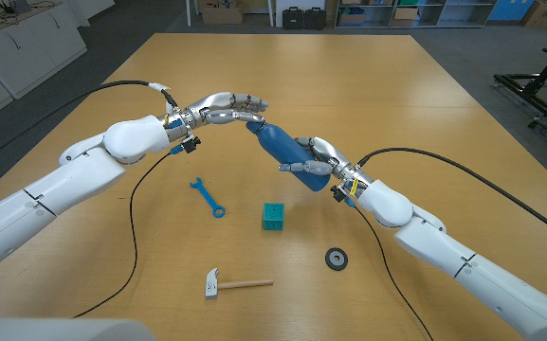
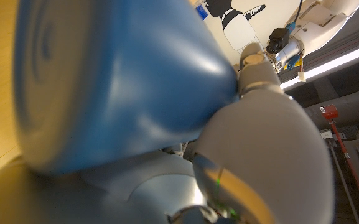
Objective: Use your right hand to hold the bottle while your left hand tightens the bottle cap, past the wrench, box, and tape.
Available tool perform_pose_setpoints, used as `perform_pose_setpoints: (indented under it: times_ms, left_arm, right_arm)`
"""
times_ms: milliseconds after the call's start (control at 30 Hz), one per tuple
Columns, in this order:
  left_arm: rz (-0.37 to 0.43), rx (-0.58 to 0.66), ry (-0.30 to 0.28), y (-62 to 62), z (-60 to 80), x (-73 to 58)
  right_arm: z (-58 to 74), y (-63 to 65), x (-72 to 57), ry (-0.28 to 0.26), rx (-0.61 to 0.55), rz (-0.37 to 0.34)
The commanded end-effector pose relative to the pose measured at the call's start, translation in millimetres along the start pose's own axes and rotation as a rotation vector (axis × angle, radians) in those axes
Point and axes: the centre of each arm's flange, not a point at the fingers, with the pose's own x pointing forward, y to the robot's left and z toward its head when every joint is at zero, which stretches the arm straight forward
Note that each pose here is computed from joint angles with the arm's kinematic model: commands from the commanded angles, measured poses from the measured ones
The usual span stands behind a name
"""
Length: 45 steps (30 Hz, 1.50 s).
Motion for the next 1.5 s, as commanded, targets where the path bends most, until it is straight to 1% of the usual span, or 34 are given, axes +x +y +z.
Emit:
perform_pose_setpoints:
  times_ms: [33, 233, 367, 500, 700, 967, 1233, 1333, 1500]
  left_arm:
    - [-0.038, -0.040, -0.022, 3.4, -1.0, 0.8]
    - [-0.062, -0.027, -0.002, 3.3, -1.5, 3.3]
    - [-0.049, -0.004, 0.018, 4.8, -0.1, 2.8]
    - [-0.048, -0.011, 0.021, 4.1, -1.0, 3.9]
    - [-0.054, -0.017, 0.018, 0.9, -1.4, 8.4]
    - [-0.023, -0.035, 0.000, 0.4, -0.1, 9.6]
    - [-0.026, -0.055, -0.008, -5.3, 0.8, 15.5]
    - [-0.014, -0.049, -0.001, -5.2, 2.4, 14.8]
    - [0.004, -0.011, 0.037, -4.6, 5.7, 10.3]
  right_arm:
    - [-3.3, -0.2, -1.0, 0.014, -0.003, -0.004]
    - [-2.9, -0.5, -1.1, 0.011, -0.003, -0.005]
    - [-2.5, -0.8, -1.0, 0.010, -0.004, -0.003]
    - [-2.3, -1.5, -1.4, 0.009, -0.004, -0.004]
    - [-2.5, -3.2, -2.1, 0.009, -0.006, -0.006]
    - [-3.2, -5.1, -3.2, 0.010, -0.006, -0.012]
    - [-0.9, -7.1, -4.0, 0.004, -0.012, -0.017]
    - [-0.7, -7.9, -4.6, 0.005, -0.011, -0.020]
    - [-0.4, -10.2, -8.7, 0.007, -0.007, -0.034]
